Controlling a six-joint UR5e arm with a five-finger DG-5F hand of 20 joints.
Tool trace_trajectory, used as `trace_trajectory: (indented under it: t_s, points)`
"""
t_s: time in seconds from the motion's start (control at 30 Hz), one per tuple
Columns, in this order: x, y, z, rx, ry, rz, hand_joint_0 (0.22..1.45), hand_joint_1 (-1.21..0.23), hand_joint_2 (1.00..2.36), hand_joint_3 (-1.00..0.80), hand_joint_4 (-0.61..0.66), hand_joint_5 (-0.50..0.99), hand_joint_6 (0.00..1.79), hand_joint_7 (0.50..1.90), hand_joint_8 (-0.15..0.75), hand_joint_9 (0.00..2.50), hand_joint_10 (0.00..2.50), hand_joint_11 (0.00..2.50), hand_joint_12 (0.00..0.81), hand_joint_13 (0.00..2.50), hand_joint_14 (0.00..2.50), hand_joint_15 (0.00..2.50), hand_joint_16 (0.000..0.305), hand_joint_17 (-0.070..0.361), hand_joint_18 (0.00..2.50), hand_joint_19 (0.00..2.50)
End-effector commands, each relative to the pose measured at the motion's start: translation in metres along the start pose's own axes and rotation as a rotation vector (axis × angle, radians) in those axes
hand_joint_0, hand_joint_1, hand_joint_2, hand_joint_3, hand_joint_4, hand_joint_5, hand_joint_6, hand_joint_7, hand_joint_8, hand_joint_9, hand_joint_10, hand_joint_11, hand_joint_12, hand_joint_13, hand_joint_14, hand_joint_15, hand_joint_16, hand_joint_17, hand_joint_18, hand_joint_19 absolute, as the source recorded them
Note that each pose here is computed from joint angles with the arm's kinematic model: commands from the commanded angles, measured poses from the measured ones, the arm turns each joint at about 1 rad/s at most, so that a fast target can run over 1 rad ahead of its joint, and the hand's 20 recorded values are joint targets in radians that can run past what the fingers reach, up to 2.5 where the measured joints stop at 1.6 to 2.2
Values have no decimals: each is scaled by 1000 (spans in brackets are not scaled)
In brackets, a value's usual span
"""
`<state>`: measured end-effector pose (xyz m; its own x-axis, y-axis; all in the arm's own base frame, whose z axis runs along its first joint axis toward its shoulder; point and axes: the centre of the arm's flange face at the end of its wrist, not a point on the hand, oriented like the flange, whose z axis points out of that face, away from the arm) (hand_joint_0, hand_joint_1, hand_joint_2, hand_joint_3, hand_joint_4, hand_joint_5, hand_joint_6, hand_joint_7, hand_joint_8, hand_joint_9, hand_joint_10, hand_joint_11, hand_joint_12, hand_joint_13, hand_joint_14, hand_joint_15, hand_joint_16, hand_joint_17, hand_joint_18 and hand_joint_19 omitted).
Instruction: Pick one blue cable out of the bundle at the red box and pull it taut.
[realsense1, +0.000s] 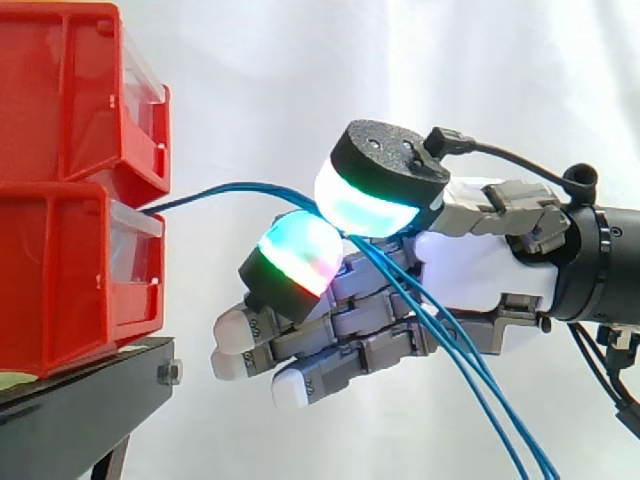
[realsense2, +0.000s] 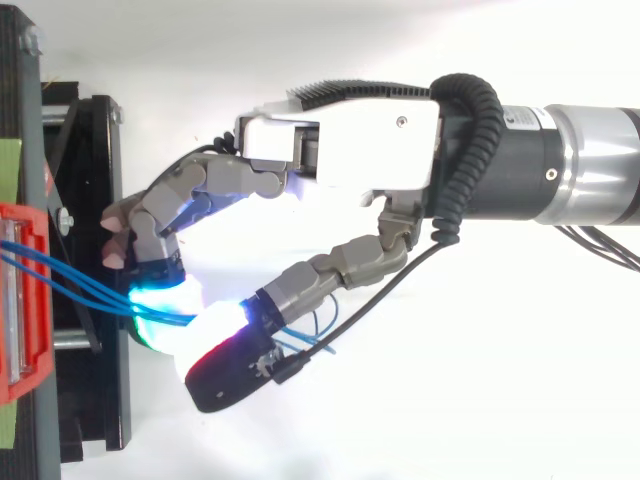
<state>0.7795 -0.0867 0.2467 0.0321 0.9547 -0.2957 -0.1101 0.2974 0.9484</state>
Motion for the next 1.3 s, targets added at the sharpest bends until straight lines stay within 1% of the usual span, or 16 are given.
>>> trace_trajectory:
  t_s: [0.0, 0.17, 0.23, 0.37, 0.4, 0.5, 0.57, 0.63, 0.7, 0.8, 0.9, 1.03, 1.07, 1.1, 1.2, 1.27]
  points:
    - [-1, 0, 0, 0, -1, 0, 598, -758, 1018, -248, 249, -142, 858, 989, 324, 709, 8, 316, 367, 460, 4, 126, 60, 136, 549, 278]
    - [0, 0, 0, 0, 0, 0, 619, -827, 1019, -220, 190, -143, 864, 1009, 321, 706, 9, 326, 365, 467, 5, 129, 60, 135, 565, 271]
    - [1, -1, 0, 1, 1, 0, 645, -881, 1018, -255, 161, -148, 875, 960, 317, 698, 9, 326, 365, 470, 4, 126, 60, 135, 567, 256]
    - [0, 0, 0, 0, 0, 0, 691, -967, 1014, -336, 134, -158, 885, 948, 308, 667, 9, 330, 359, 455, 4, 114, 60, 134, 564, 230]
    - [-1, 0, 0, 0, -1, 0, 726, -1005, 1007, -406, 177, -163, 889, 964, 291, 626, 9, 322, 358, 451, 4, 108, 60, 134, 563, 215]
    - [0, 0, 0, 0, 0, 0, 749, -1023, 1000, -500, 214, -164, 888, 948, 291, 622, 8, 317, 355, 437, 4, 95, 60, 134, 560, 197]
    - [-1, 0, 0, 0, -1, 0, 717, -1022, 1000, -500, 227, -165, 884, 940, 291, 619, 9, 315, 354, 435, 3, 98, 60, 134, 555, 204]
    - [0, 0, 0, 0, 0, 0, 603, -990, 1000, -500, 239, -166, 875, 930, 294, 621, 9, 324, 355, 432, 4, 112, 60, 135, 547, 228]
    - [0, 0, 0, 0, 0, 0, 543, -947, 1000, -500, 249, -164, 867, 913, 306, 633, 8, 323, 365, 438, 5, 116, 62, 140, 557, 239]
    - [0, 0, 0, 0, 0, 0, 457, -815, 1000, -500, 274, -151, 841, 863, 345, 700, 10, 319, 396, 464, 5, 119, 69, 154, 589, 256]
    - [1, -1, 0, 1, 1, 0, 461, -702, 1000, -500, 271, -138, 819, 894, 351, 741, 8, 309, 401, 475, 4, 121, 69, 155, 597, 276]
    - [0, 0, 0, 0, 0, 0, 545, -625, 1000, -500, 235, -131, 802, 968, 331, 765, 9, 318, 374, 463, 4, 133, 62, 140, 554, 304]
    - [0, 0, 0, 0, 0, 0, 557, -630, 1001, -488, 230, -131, 801, 983, 329, 763, 9, 319, 372, 464, 5, 135, 62, 139, 551, 306]
    - [-1, 0, 0, 0, -1, -2, 582, -659, 1007, -419, 224, -131, 798, 1014, 326, 759, 9, 319, 367, 465, 5, 142, 61, 137, 550, 301]
    - [0, 0, 0, 0, 0, -3, 586, -693, 1012, -331, 202, -137, 808, 1036, 325, 750, 9, 332, 366, 473, 5, 141, 61, 136, 554, 309]
    - [0, 0, 0, 0, 0, -3, 583, -702, 1015, -267, 222, -144, 842, 1003, 326, 753, 10, 350, 366, 482, 5, 146, 61, 137, 558, 306]
